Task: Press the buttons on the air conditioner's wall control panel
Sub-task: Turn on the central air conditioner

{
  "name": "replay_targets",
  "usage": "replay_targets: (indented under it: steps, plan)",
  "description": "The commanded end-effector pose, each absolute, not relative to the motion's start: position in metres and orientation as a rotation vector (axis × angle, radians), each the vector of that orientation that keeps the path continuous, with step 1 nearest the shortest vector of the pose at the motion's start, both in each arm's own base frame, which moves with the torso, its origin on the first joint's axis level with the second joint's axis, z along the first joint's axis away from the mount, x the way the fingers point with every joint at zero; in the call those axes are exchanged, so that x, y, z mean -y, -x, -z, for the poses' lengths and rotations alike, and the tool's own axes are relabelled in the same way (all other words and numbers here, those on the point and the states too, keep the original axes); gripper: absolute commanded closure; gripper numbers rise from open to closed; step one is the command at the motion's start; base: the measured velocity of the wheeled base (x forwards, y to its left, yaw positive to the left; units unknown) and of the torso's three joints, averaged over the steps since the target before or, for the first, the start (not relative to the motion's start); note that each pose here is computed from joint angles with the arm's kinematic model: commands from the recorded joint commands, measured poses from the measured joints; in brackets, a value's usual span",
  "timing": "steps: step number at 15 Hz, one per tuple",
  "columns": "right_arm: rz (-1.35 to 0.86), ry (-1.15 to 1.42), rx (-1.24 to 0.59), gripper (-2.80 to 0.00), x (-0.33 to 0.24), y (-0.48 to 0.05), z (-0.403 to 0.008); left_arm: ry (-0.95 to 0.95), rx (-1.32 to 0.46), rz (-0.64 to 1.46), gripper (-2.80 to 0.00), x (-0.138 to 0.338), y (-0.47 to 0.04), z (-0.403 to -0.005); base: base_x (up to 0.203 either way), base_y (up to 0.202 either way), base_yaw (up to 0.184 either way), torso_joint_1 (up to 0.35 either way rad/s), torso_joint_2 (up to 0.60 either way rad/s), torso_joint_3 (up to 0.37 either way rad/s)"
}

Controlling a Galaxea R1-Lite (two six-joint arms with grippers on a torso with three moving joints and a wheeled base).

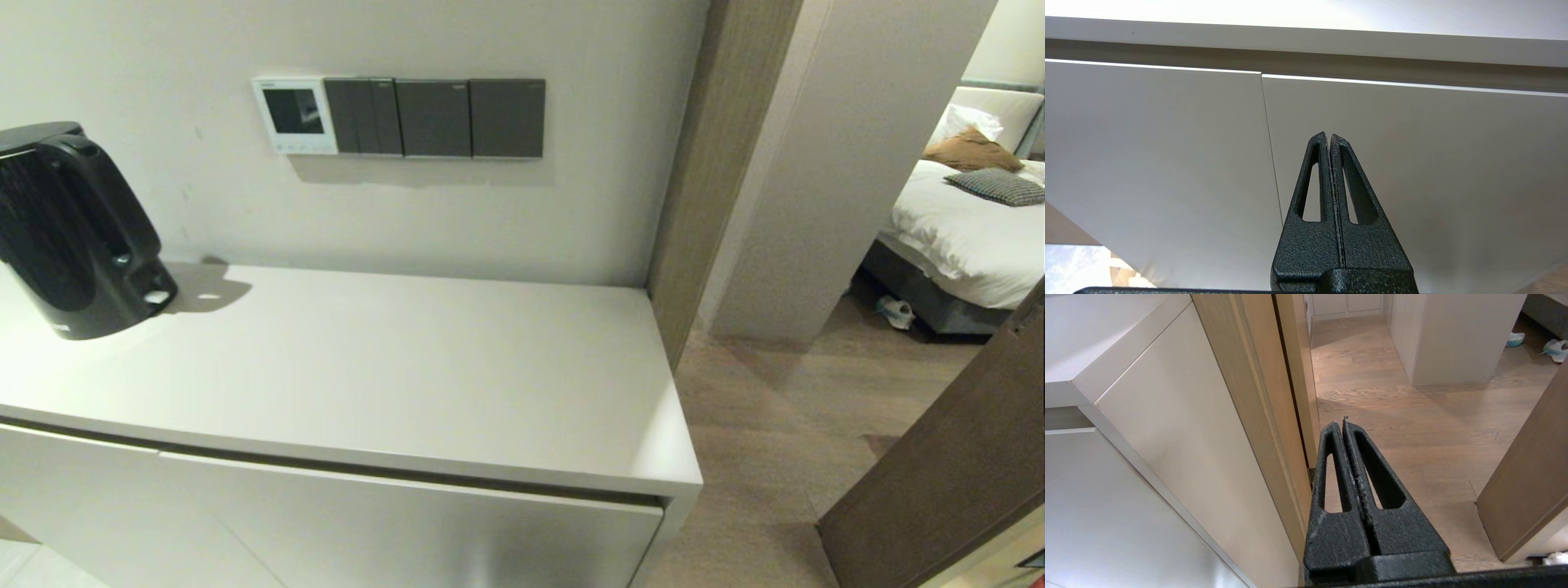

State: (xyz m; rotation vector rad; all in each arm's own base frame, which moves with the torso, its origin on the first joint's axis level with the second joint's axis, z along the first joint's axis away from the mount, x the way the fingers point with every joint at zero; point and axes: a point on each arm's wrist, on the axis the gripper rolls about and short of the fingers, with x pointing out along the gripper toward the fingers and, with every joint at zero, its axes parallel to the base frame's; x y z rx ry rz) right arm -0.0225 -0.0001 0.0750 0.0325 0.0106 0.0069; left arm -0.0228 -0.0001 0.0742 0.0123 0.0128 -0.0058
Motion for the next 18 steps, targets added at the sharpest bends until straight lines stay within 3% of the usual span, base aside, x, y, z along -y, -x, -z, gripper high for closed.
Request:
replay_targets:
  steps: [1,10,14,18]
  plan:
    - [-0.007,-0.032,-0.014,0.00,0.000,0.022,-0.075,-0.014,-0.014,0.006,0.00,0.000,0.023,-0.074,0.000,0.000,0.000,0.000,0.00,0.000]
    - [-0.007,-0.034,-0.014,0.00,0.000,0.022,-0.075,-0.017,0.065,0.005,0.00,0.000,0.028,-0.092,0.000,0.000,0.000,0.000,0.00,0.000]
    - [-0.007,-0.033,-0.014,0.00,0.000,0.022,-0.075,-0.023,0.116,0.010,0.00,0.000,0.033,-0.127,0.000,0.000,0.000,0.000,0.00,0.000]
    - [-0.007,-0.034,-0.014,0.00,0.000,0.022,-0.075,-0.016,0.105,0.044,0.00,0.000,0.018,-0.193,0.000,0.000,0.000,0.000,0.00,0.000]
